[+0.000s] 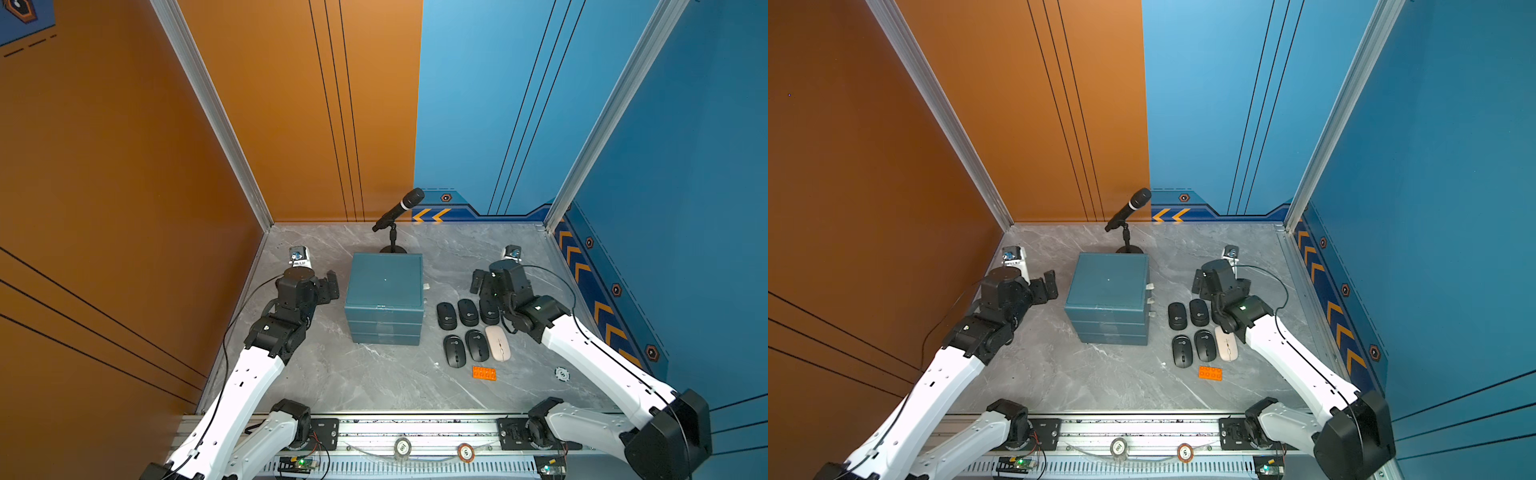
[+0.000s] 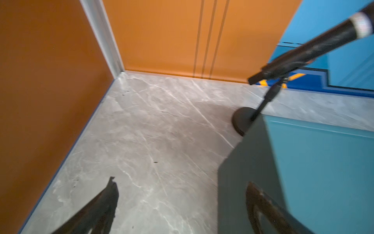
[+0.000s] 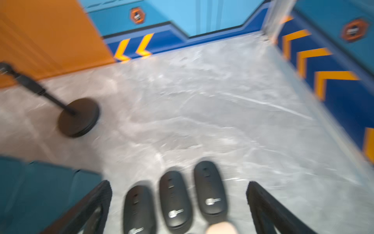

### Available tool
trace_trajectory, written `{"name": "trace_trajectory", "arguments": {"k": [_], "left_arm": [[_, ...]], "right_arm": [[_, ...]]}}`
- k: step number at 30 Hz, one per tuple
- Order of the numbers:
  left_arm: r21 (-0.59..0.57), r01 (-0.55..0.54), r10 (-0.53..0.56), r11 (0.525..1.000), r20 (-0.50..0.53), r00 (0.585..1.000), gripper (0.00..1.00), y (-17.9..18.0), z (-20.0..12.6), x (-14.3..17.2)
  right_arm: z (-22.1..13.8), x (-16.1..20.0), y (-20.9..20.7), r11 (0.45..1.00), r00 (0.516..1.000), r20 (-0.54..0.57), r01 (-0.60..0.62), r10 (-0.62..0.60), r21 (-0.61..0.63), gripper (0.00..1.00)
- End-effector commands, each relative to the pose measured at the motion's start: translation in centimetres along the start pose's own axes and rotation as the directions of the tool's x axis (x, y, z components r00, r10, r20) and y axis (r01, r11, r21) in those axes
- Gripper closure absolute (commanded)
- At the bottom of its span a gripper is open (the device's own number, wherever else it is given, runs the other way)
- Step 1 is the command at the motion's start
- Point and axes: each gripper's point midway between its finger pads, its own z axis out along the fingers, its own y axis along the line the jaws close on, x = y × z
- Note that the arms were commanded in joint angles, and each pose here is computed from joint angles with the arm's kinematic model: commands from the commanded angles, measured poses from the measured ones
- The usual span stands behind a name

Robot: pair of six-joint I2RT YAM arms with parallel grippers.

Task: Take the mice out of the drawer
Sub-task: Reset both arms

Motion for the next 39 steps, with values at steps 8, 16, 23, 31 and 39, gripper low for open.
{"name": "trace_trajectory", "arguments": {"k": [8,16,23,31,39], "left_arm": [[-0.182,0.054,-0.009,0.982,0.244,0.970,0.02,6.0,4.7,4.2],[-0.112,-0.001,0.024,0.994,0.207,0.978,0.02,4.8,7.4,7.6],[-0.080,-0.036,0.052,0.996,0.204,0.978,0.02,4.0,9.0,9.2],[-0.049,-0.064,0.072,0.997,0.194,0.978,0.02,3.1,11.0,10.2],[-0.022,-0.099,0.101,0.995,0.137,0.985,0.02,2.2,12.8,10.9]], "right_arm": [[0.1,1.8,-13.3,0.947,0.998,-0.036,-0.044,0.059,0.319,0.00],[3.7,4.9,-14.5,0.948,0.990,-0.121,-0.026,0.067,0.317,0.00],[6.2,3.6,-13.2,0.971,0.998,0.047,-0.052,0.042,0.232,0.00],[7.2,2.9,-12.1,0.988,0.987,0.156,-0.001,-0.024,0.155,0.00],[9.1,3.4,-9.9,0.992,0.976,0.185,0.107,-0.117,0.062,0.00]]}}
